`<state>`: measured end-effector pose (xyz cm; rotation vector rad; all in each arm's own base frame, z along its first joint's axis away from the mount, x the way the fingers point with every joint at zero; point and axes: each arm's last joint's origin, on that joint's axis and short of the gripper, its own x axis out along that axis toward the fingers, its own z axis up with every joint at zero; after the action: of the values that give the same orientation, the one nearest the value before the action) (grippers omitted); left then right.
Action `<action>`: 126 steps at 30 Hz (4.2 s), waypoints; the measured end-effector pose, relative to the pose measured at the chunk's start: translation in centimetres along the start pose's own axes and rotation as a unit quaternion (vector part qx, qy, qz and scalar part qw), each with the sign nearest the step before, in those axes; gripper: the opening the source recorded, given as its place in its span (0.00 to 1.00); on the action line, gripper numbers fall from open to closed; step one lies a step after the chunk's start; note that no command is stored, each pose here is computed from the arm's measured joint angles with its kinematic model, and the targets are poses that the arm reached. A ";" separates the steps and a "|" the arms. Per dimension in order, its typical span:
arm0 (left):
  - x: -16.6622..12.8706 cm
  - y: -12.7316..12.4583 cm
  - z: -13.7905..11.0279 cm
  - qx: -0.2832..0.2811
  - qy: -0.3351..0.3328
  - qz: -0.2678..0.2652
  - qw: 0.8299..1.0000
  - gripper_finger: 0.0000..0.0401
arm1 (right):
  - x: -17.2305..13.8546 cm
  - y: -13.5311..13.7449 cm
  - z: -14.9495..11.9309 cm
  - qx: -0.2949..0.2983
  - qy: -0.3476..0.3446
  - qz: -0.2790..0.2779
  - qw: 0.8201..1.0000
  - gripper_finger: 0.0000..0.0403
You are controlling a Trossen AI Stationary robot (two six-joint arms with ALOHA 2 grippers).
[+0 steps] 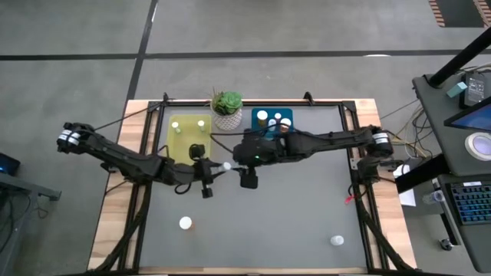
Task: Pick and place medicine bottles into bin by pill shape (circle, oval)
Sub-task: Put the blue tablet bottle into the yellow bin
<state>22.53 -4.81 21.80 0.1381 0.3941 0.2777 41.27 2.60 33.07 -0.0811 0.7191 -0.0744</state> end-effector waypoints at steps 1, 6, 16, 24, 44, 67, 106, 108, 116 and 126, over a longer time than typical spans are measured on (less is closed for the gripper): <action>-0.2 0.1 0.2 -0.001 -0.008 -0.002 1.000 0.22 | -0.4 0.1 -0.2 -0.001 -0.002 0.001 1.000 0.64; -0.8 0.1 1.4 0.005 -0.055 -0.020 0.998 0.21 | -1.3 0.8 -1.5 -0.011 -0.047 0.006 0.999 0.62; -1.0 0.0 2.5 0.008 -0.111 -0.055 0.992 0.21 | 0.2 1.2 -4.9 -0.006 -0.169 0.007 0.986 0.55; -1.1 0.1 2.8 0.000 -0.127 -0.054 0.990 0.21 | 1.9 1.7 -6.3 -0.009 -0.256 0.031 0.966 0.52; -0.8 -0.1 2.8 0.007 -0.132 -0.047 0.990 0.21 | 5.0 2.4 -7.3 -0.037 -0.356 0.015 0.934 0.40; -0.9 0.1 2.5 0.015 -0.115 -0.048 0.992 0.46 | 4.3 2.3 -7.6 -0.041 -0.309 0.016 0.950 0.25; 5.2 -1.2 1.2 -0.017 -0.161 -0.046 0.986 0.50 | 3.5 1.4 -10.6 -0.002 -0.092 0.004 0.996 0.25; 5.3 -1.2 1.2 -0.016 -0.159 -0.046 0.986 0.48 | 3.5 1.4 -10.6 -0.002 -0.092 0.005 0.996 0.25; 5.1 -1.1 1.4 -0.018 -0.165 -0.045 0.985 0.31 | 3.5 1.4 -10.6 -0.002 -0.093 0.005 0.996 0.25; 5.1 -1.1 1.4 -0.016 -0.163 -0.043 0.986 0.23 | 3.5 1.4 -10.7 -0.002 -0.091 0.005 0.996 0.25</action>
<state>27.85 -4.44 21.04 0.1314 0.0700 0.1726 36.92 3.16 22.64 -0.0865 0.5372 -0.0544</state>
